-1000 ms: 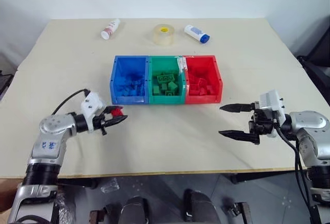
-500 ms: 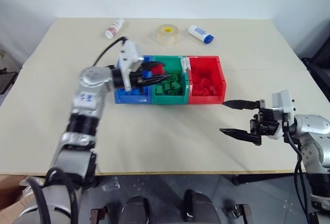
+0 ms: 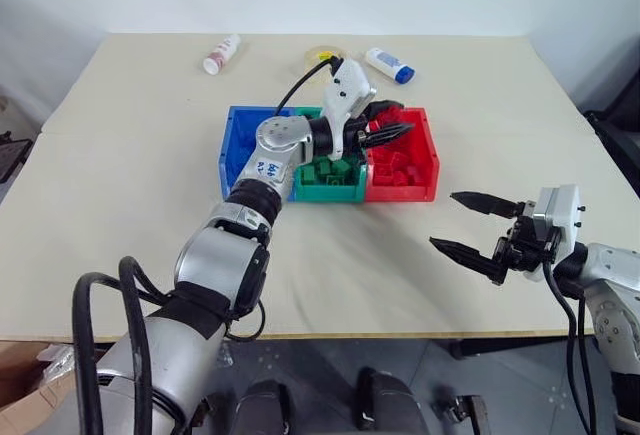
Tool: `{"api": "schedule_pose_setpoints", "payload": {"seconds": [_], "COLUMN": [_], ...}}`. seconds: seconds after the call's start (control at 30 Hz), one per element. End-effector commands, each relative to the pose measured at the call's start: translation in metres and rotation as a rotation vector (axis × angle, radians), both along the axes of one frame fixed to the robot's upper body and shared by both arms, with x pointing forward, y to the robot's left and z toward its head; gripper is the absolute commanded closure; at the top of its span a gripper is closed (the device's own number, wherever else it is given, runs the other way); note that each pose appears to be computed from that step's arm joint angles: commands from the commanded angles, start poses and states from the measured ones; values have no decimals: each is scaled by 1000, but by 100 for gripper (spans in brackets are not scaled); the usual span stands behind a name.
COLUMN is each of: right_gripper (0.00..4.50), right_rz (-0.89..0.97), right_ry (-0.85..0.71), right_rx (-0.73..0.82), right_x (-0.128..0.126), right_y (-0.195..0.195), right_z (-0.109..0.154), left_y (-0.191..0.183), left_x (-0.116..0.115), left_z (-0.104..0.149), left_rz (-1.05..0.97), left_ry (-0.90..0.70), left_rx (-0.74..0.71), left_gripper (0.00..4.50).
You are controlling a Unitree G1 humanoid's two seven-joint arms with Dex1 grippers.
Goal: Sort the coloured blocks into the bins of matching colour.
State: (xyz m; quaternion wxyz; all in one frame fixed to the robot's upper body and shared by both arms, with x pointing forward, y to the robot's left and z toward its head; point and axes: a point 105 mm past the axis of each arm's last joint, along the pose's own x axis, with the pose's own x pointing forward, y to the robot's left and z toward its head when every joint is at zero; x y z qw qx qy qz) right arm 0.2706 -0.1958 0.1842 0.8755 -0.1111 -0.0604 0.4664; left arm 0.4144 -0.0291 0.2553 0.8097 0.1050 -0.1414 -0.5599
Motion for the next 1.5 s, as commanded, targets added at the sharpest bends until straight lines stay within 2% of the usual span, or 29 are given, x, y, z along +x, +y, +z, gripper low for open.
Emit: {"api": "schedule_pose_setpoints", "payload": {"seconds": [0.03, 0.17, 0.2, 0.47, 0.67, 0.9, 1.07, 1.33, 1.5], "right_gripper": [0, 0, 0, 0, 0, 0, 0, 0, 0], "right_rz": [-4, 2, 5, 51, 104, 163, 212, 252, 255], "right_ry": [-59, -58, -58, -50, -27, 12, 39, 92, 104], "right_rx": [13, 5, 4, -11, -43, -81, -129, -210, -235], "right_x": [-4, -2, -2, 7, 13, 25, 36, 43, 47], "right_y": [2, 2, 2, 5, 5, 6, 5, -3, -6], "right_z": [16, 17, 17, 20, 18, 16, 16, 5, 2], "left_y": [-15, -15, -14, 7, 69, 144, 202, 248, 267], "left_x": [-4, -4, -4, -2, -4, -30, -65, -121, -128], "left_z": [12, 13, 13, 15, -2, -23, -42, -85, -95], "left_rz": [-8, -2, -3, -10, -56, -4, 158, 302, 376], "left_ry": [-39, -40, -39, -80, -45, -1, 39, 175, 211], "left_rx": [-13, -28, -31, -22, 90, 108, 100, 152, 145], "left_gripper": [138, 15, 3, 3, 3, 3, 3, 3, 3]}}
